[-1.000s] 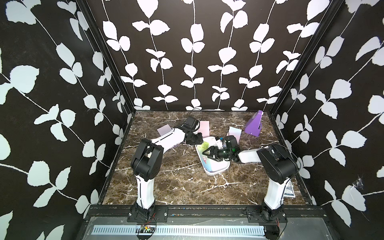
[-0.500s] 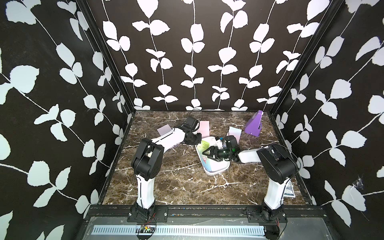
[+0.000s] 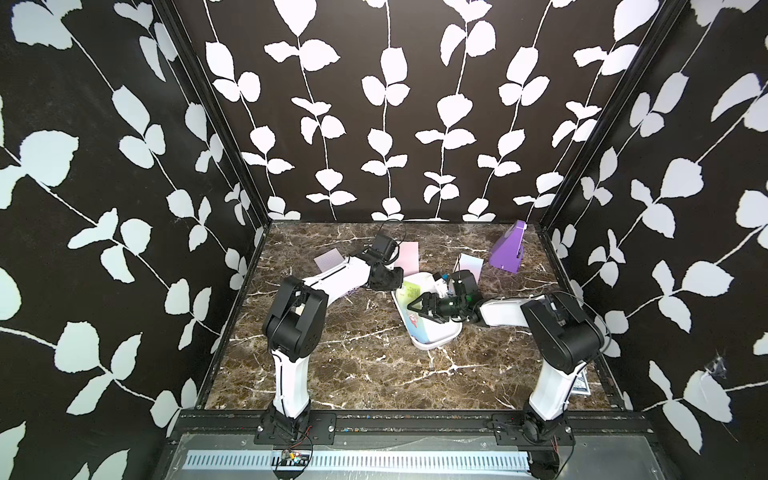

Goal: Take the stickers out of the storage box
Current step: Pick up the sticker from the storage box.

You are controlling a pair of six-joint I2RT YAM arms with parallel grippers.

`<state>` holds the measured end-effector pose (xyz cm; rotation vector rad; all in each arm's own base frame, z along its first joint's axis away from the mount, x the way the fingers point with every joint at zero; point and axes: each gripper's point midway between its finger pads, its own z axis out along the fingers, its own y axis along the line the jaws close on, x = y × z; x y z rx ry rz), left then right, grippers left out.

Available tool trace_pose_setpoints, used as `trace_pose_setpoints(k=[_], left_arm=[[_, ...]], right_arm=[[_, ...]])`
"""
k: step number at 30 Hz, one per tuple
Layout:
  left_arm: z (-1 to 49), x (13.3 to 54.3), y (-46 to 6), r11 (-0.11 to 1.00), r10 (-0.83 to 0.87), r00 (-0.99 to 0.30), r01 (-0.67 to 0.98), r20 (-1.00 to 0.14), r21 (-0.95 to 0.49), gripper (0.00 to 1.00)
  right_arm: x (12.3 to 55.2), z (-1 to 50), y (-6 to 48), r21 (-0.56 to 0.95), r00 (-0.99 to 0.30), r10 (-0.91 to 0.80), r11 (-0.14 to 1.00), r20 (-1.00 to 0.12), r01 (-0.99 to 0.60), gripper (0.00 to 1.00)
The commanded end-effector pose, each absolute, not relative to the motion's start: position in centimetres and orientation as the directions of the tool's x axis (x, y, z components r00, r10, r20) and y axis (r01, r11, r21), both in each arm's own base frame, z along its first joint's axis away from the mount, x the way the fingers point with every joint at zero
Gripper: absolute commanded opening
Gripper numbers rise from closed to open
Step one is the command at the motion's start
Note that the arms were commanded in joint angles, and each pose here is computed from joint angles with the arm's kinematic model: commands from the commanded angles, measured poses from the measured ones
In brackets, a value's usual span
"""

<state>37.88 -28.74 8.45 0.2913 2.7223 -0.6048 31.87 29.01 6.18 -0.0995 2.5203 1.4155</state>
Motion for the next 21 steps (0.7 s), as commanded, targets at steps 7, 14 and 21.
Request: trace_pose_setpoints(k=[7, 14, 21], left_arm=[[11.6, 37.1, -29.0, 0.860, 0.128, -0.899, 0.310, -0.418, -0.405, 0.00], [13.3, 37.0, -30.4, 0.804, 0.093, -0.890, 0.332, -0.447, -0.493, 0.00], [14.1, 37.3, -31.0, 0.737, 0.034, -0.904, 0.310, -0.425, -0.601, 0.00]], right_arm=[[33.6, 6.9, 26.4, 0.760, -0.939, 0.110, 0.622, -0.326, -0.191, 0.78], [34.9, 7.2, 26.7, 0.749, -0.928, 0.115, 0.629, -0.355, -0.209, 0.78], [35.7, 7.2, 28.4, 0.804, -0.927, 0.104, 0.540, -0.359, -0.251, 0.78]])
